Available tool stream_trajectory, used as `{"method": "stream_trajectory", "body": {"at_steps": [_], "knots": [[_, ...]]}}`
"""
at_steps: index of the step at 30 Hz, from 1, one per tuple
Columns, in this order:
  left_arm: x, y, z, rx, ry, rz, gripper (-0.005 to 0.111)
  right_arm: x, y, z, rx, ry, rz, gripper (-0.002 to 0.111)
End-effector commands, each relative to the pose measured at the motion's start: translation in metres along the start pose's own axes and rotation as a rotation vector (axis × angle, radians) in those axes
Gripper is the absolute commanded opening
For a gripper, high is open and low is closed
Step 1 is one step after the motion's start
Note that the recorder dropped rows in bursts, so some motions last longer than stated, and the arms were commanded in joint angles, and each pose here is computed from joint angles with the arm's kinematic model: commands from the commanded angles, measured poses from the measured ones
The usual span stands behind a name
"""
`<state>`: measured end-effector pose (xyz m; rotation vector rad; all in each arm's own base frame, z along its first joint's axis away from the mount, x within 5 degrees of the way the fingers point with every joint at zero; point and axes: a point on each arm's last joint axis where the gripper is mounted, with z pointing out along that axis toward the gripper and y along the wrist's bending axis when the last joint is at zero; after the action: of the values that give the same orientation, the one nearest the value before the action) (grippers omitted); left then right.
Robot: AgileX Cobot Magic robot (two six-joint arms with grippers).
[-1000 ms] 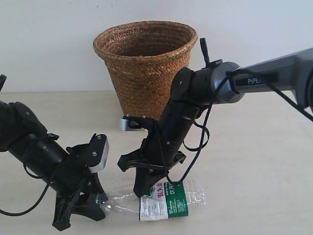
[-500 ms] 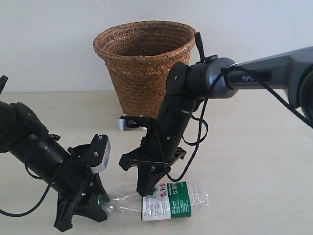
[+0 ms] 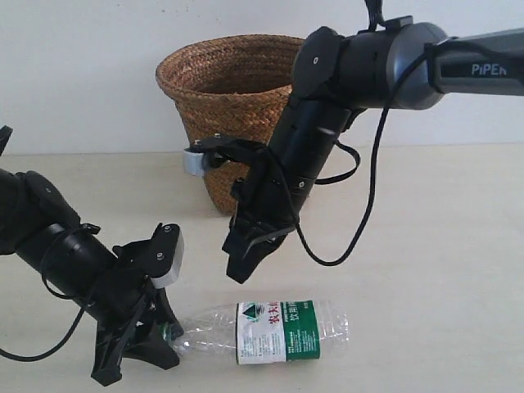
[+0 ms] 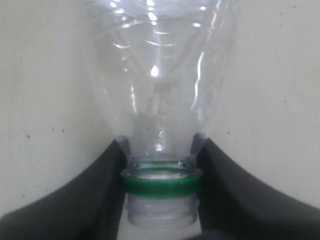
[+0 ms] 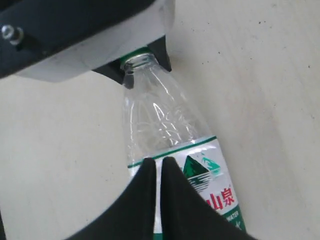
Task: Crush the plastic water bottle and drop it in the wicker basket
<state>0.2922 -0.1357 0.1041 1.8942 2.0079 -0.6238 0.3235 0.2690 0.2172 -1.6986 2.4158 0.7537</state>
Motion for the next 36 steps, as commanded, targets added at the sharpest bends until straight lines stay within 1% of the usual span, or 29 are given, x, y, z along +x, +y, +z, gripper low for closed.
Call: {"method": "stream_trajectory", "body": {"at_steps": [1,7,9,15,18,22,30,32,36], "knots": [[-0.001,0.000,0.000,0.001,-0.004,-0.011,0.004,0.006,-0.004,0.000,0.034,0.052,-0.094,0.000],[-0.001,0.000,0.000,-0.001,-0.003,-0.011,0.004,0.023,-0.022,0.033,0.025,0.187,-0.082,0.000],[-0.001,0.000,0.000,-0.001,-0.003,-0.011,0.004,0.028,-0.027,0.043,0.021,0.221,-0.059,0.000],[0.000,0.001,0.000,-0.013,0.001,-0.011,0.004,0.046,-0.047,0.088,-0.042,0.319,-0.008,0.000],[0.000,0.002,0.000,-0.016,0.002,-0.011,0.004,0.053,-0.052,0.102,-0.057,0.356,0.007,0.000],[0.000,0.002,0.000,-0.018,0.003,-0.011,0.004,0.056,-0.056,0.104,-0.020,0.385,0.032,0.000],[0.000,0.002,0.000,-0.020,0.003,-0.034,0.004,0.070,-0.065,0.125,-0.035,0.461,0.085,0.000],[0.000,0.002,0.000,-0.020,0.003,-0.038,0.004,0.070,-0.066,0.125,-0.026,0.464,0.097,0.000],[0.000,0.002,0.000,-0.020,0.003,-0.038,0.004,0.055,-0.068,0.113,0.026,0.416,0.143,0.000]]}}
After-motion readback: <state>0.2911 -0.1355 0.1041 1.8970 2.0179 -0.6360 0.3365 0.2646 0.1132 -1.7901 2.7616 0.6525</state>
